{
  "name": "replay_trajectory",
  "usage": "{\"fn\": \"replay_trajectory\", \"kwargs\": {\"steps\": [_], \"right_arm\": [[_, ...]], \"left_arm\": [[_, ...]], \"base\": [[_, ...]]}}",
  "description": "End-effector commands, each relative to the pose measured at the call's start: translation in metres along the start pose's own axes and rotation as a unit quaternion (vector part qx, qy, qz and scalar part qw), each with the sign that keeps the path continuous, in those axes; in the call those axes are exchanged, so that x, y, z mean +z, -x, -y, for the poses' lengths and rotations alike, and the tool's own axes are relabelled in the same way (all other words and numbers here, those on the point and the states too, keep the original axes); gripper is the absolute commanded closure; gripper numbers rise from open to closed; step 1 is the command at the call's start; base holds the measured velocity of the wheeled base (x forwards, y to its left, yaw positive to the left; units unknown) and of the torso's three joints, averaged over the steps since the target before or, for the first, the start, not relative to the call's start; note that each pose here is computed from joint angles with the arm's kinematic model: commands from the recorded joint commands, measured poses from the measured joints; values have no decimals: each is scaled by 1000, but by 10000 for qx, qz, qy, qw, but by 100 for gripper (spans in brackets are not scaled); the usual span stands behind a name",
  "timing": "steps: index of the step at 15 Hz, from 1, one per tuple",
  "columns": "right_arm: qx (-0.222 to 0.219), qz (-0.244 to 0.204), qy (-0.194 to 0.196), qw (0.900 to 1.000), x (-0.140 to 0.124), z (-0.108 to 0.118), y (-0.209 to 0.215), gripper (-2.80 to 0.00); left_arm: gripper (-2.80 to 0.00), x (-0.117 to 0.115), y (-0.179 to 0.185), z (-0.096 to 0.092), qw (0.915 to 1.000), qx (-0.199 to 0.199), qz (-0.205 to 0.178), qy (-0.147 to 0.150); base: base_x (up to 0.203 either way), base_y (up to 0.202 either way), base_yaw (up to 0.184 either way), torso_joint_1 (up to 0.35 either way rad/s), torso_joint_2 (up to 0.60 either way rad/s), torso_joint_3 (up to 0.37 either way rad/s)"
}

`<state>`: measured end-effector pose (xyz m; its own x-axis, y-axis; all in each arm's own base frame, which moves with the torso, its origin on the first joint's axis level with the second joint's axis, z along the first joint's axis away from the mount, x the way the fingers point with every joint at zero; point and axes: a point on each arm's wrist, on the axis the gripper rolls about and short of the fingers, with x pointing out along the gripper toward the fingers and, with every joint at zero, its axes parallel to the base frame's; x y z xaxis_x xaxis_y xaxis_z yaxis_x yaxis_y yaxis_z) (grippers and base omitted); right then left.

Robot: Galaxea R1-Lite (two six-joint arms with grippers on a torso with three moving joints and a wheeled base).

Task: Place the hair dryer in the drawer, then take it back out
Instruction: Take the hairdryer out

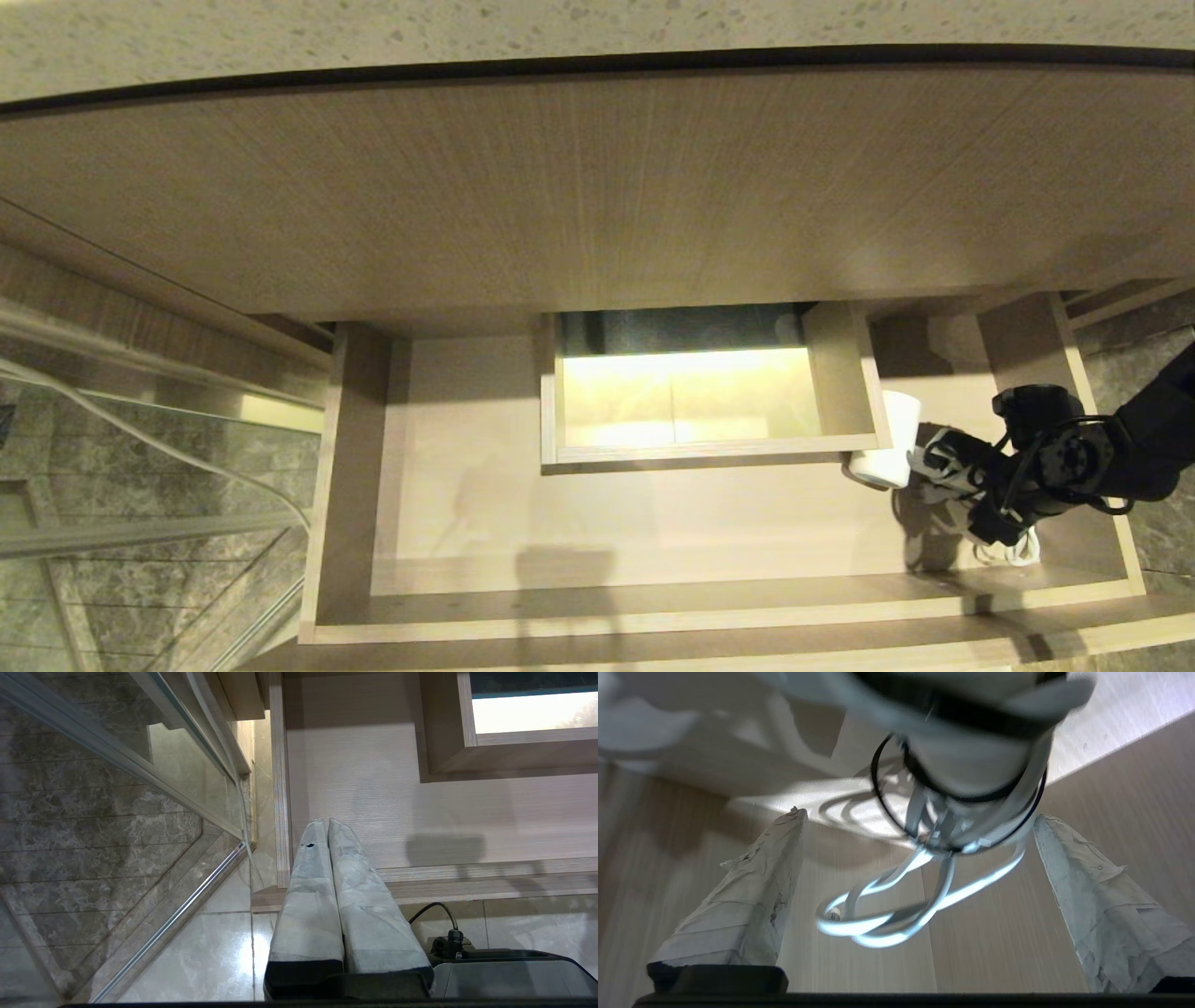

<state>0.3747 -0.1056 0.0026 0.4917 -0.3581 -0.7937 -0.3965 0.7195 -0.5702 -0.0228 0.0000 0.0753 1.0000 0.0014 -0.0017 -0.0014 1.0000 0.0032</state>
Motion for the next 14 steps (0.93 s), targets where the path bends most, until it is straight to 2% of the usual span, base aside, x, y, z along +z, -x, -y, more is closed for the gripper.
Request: {"fn": "replay_trajectory", "kwargs": {"steps": [1,5,6,14], "right_arm": [[20,-20,29,10000,0,-2,-5,-280],[46,-11,32,10000,0,-2,-7,-280],[49,6,38,10000,1,-2,-7,0],[-60,106,72,9999,5,5,0,0]], "left_arm": [[0,0,0,0,10000,1,1,1],[0,0,0,0,10000,1,1,1],[0,0,0,0,10000,1,1,1],[0,0,0,0,10000,1,1,1]], "base": [[0,0,0,0,0,0],[0,0,0,0,0,0],[0,0,0,0,0,0],[0,0,0,0,0,0]]}}
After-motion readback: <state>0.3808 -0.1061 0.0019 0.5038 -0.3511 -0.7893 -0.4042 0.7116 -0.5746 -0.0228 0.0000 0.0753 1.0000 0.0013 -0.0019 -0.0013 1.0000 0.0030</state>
